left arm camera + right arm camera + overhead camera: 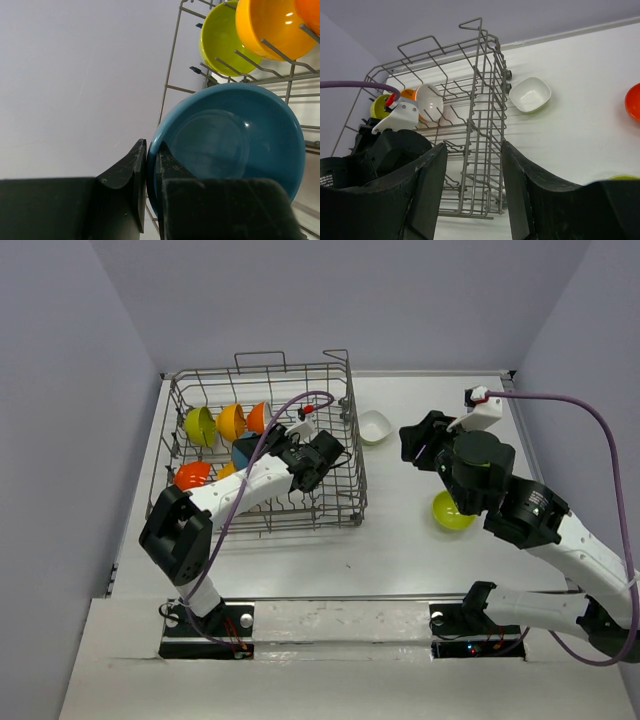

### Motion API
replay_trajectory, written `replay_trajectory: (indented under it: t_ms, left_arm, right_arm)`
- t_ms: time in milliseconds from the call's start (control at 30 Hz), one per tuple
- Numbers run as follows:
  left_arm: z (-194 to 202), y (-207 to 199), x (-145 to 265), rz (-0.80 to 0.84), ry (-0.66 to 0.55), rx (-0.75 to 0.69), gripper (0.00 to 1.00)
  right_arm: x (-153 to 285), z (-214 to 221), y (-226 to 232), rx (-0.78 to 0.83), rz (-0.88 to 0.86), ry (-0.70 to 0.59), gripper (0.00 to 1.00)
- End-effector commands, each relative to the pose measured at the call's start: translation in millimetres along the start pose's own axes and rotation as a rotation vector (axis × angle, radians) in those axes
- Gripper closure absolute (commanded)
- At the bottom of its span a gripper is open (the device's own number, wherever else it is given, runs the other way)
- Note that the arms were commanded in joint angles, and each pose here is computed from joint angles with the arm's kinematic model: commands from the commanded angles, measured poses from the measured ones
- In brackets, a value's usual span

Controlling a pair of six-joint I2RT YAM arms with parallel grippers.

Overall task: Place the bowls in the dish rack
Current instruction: Insert the bowl into the dish rack.

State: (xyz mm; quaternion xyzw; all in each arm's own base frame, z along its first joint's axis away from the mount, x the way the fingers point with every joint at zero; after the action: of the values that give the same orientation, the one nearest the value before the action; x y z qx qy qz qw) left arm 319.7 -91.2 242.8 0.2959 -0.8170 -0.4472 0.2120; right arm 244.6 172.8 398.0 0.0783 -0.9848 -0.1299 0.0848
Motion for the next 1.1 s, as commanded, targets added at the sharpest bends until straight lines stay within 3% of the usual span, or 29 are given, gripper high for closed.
replay_trajectory:
  t_ms: [0, 1067]
  left_arm:
    - [-8, 14, 0, -0.063, -0.009, 0.049, 1.00]
    - [6, 3, 2, -0.101, -0.016, -0.086, 1.00]
  right_arm:
    - [5, -18, -3, -0.044, 0.004, -0.066, 0.47]
    - [12, -20, -12, -0.046, 0.011, -0.082, 0.45]
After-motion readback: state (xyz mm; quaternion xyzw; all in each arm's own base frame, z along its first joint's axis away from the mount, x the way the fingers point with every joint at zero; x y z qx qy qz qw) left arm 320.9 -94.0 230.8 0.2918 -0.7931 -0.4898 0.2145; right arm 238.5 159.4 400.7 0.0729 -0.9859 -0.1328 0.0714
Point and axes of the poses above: each gripper's point midway between its finger pads, its own x axis back along the fingers, its own y axis along the line the jaws close on, z = x × y, the point moved 1 cm from there along x, back along the fingers, and after that the axes turned 7 degrees about x, right-handed, at the moved point
